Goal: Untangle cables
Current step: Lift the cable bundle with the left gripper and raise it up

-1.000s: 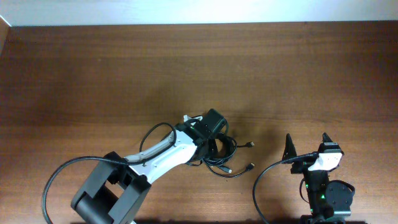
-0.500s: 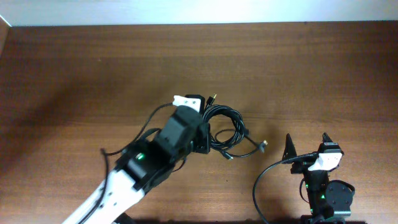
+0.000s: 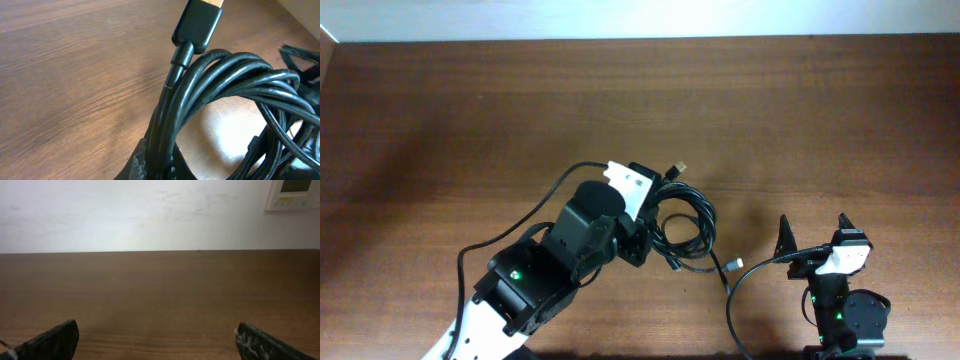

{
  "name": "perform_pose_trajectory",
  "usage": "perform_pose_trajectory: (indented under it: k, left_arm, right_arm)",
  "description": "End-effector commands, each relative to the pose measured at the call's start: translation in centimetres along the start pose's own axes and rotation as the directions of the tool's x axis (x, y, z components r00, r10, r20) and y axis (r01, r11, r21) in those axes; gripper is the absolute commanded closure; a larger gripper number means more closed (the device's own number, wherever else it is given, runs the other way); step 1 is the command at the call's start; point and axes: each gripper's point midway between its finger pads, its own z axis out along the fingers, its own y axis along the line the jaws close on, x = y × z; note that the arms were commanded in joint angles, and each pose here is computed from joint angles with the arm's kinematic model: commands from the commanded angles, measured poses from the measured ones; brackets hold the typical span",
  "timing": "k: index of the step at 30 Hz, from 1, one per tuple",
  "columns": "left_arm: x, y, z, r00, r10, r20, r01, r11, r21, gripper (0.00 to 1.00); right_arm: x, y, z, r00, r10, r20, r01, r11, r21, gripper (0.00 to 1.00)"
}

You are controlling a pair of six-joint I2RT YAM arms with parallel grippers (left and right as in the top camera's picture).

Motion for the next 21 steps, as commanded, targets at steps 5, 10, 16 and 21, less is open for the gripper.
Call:
perform_pose_trajectory:
  k: [5,10,16,21]
  left_arm:
    - [-1.2,-4.9,-1.5,0.974,0.213,0.083,-0.227,0.940,0.256,1.00]
    - [-1.4,-6.0,-1.8,0.954,0.276,0.121,-0.300,0.903,0.308,1.00]
    - [-1.7,-6.1,-1.9,0.951,0.279,0.133,-0.307,0.901,0.307,1.00]
    - [-2.0,-6.1,-1.9,0.927,0.337,0.167,-0.373,0.880,0.295,1.00]
  right_arm:
    - [0.1,0.0,0.0,1.000,-0.004,0.001,0.004,1.000,0.001,0.01]
    - [0.1,0.0,0.0,1.000,-0.004,0.001,0.004,1.000,0.001,0.01]
    - [-0.4,0.9,0.0,1.000,-0.004,0.021,0.005,0.999,-0.048,0.01]
    - [-3.1,2.6,-0.8,0.994,0.094,0.053,-0.086,0.985,-0.149,0.01]
